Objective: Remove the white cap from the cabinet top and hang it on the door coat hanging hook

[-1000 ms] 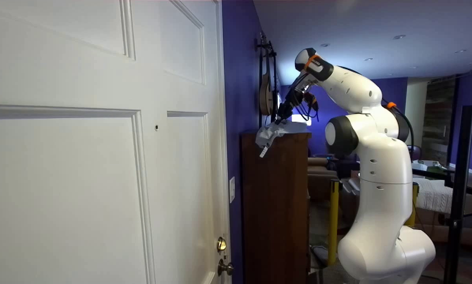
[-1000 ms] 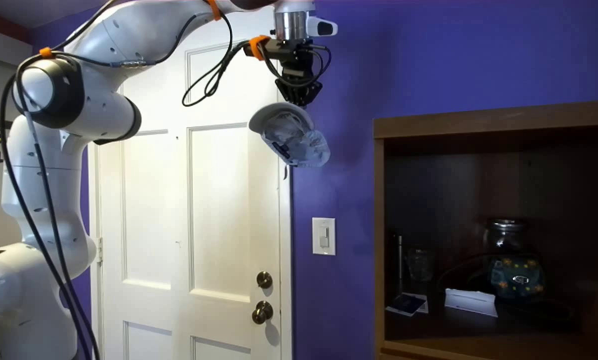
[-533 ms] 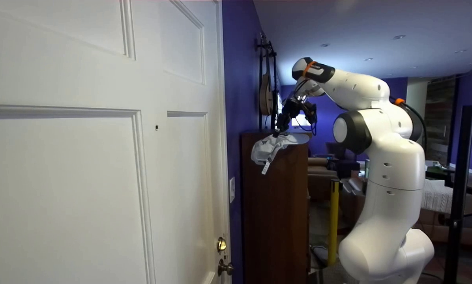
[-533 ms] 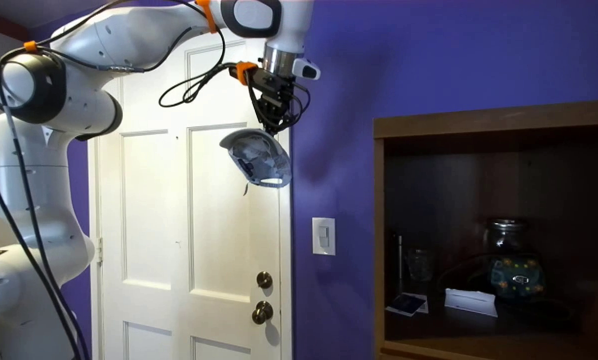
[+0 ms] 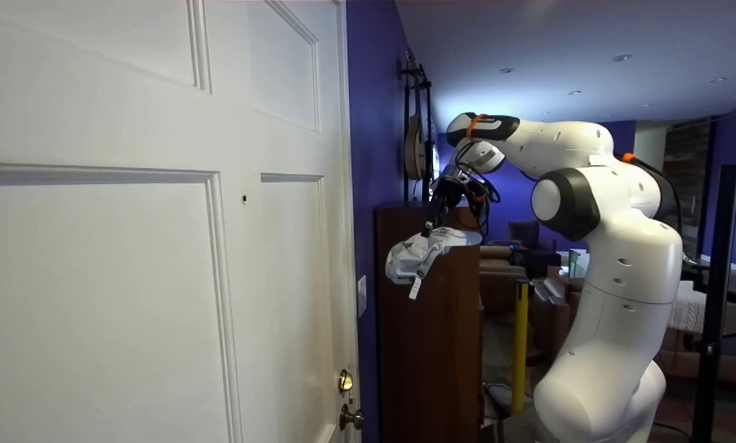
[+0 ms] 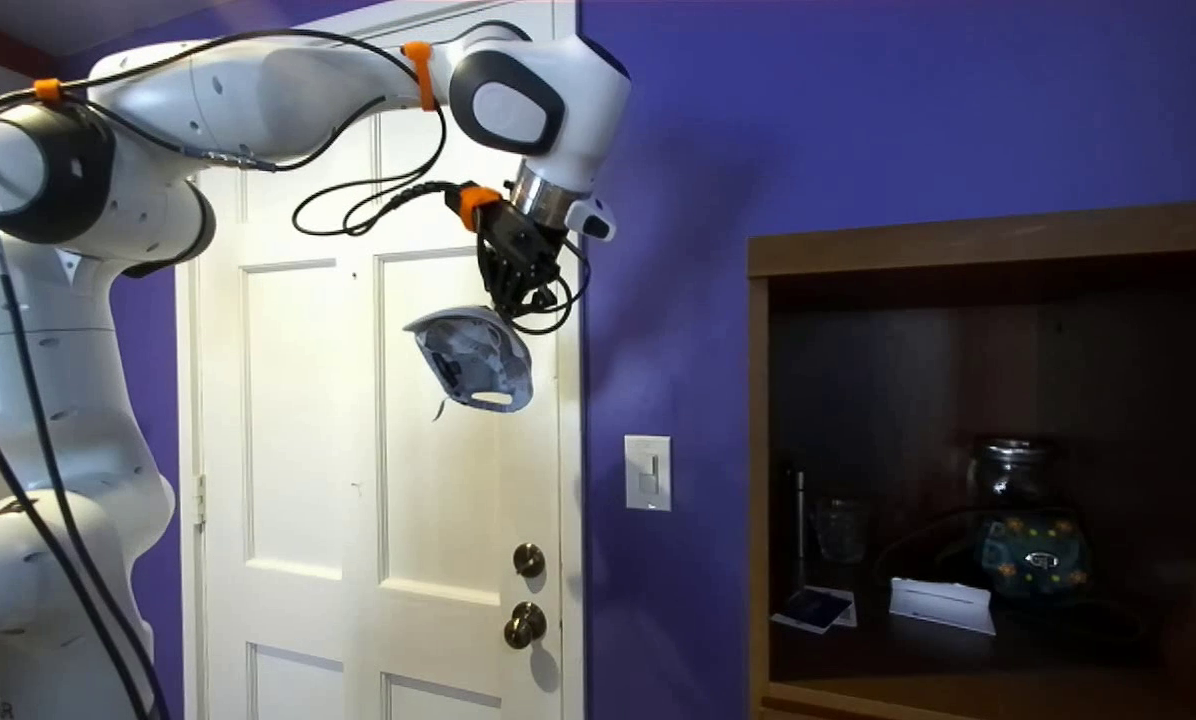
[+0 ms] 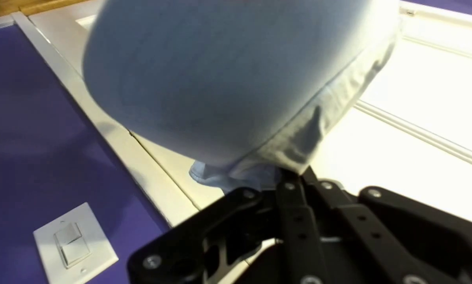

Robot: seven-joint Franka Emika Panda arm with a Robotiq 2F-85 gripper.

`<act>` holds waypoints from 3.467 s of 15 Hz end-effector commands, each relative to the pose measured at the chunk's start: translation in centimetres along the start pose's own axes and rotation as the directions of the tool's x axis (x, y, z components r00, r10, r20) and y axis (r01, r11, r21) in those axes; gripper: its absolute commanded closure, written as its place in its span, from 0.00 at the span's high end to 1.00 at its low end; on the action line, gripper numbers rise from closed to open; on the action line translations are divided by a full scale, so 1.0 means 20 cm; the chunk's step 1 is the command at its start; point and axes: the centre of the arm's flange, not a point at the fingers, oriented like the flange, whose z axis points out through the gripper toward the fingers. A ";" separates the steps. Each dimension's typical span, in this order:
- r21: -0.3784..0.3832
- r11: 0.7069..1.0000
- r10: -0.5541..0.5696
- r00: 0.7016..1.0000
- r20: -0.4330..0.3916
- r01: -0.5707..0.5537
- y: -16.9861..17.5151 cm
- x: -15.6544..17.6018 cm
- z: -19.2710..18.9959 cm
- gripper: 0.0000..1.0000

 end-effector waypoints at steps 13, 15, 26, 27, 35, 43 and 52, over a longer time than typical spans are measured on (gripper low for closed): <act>0.097 0.995 -0.021 1.000 -0.005 0.022 -0.07 -0.07 0.24 0.01; 0.120 0.992 -0.036 0.999 0.006 0.035 -0.13 -0.09 0.34 0.01; 0.312 0.942 -0.089 0.988 -0.127 0.125 -0.28 -0.19 1.07 0.01; 0.344 0.929 -0.093 0.986 -0.138 0.136 -0.28 -0.19 1.13 0.01; 0.475 0.837 -0.216 0.962 -0.169 0.272 -0.31 -0.25 1.55 0.01; 0.468 0.843 -0.211 0.963 -0.169 0.267 -0.27 -0.24 1.56 0.01; 0.494 0.774 -0.252 0.908 -0.334 0.396 -0.22 -0.34 1.95 0.01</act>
